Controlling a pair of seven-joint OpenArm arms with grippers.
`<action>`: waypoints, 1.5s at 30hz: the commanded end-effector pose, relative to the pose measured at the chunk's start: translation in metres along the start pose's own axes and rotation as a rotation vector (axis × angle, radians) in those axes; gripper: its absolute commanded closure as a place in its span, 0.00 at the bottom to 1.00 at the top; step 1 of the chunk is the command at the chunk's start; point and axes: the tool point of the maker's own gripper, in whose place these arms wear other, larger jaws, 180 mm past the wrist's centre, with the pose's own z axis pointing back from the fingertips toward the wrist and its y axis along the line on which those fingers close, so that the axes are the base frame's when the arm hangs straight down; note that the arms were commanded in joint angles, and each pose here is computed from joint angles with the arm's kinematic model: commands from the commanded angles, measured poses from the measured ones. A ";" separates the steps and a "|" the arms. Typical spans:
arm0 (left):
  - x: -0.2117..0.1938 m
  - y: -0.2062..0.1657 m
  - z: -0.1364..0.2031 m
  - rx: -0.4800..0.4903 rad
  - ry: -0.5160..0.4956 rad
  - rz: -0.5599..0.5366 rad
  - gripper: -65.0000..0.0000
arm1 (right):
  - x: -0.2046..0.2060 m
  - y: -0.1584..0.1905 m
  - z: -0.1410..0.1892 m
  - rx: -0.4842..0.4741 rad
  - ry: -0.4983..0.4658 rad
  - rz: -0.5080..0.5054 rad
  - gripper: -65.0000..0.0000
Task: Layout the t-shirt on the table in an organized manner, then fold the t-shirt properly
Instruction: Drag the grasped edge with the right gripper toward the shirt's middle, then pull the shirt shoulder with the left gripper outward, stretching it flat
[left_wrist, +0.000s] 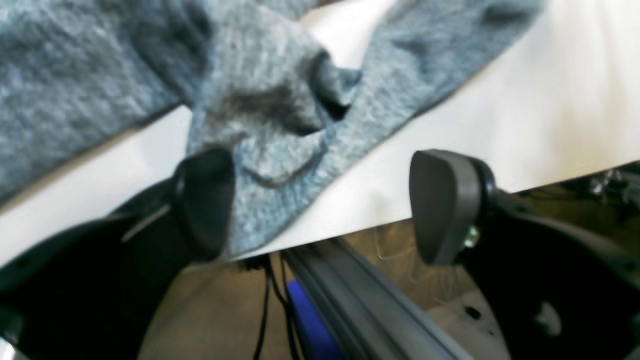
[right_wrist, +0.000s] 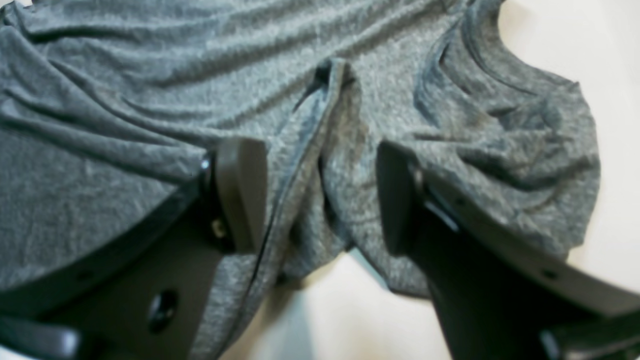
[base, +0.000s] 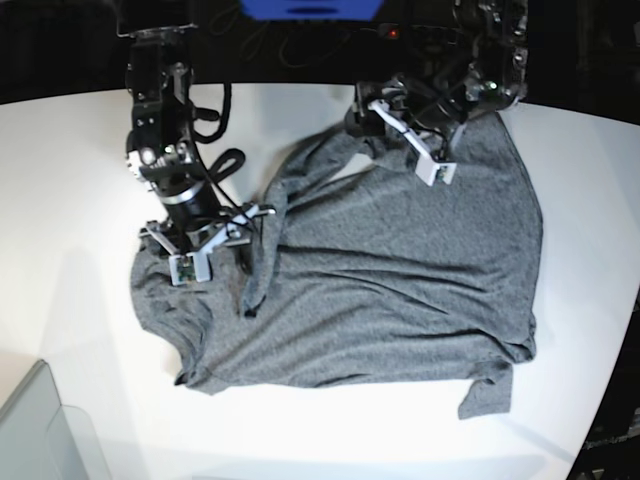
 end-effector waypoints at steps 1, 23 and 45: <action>-0.001 -0.001 0.000 -0.006 0.007 0.006 0.19 | 0.015 0.000 0.002 0.004 -0.053 0.005 0.46; 0.051 -0.029 0.036 -0.111 -0.152 -0.063 1.00 | -0.022 -0.023 0.013 -0.044 0.033 -0.002 0.46; 0.145 0.101 0.171 -0.147 -0.677 0.420 1.00 | -0.068 -0.048 0.000 -0.096 0.154 -0.052 0.45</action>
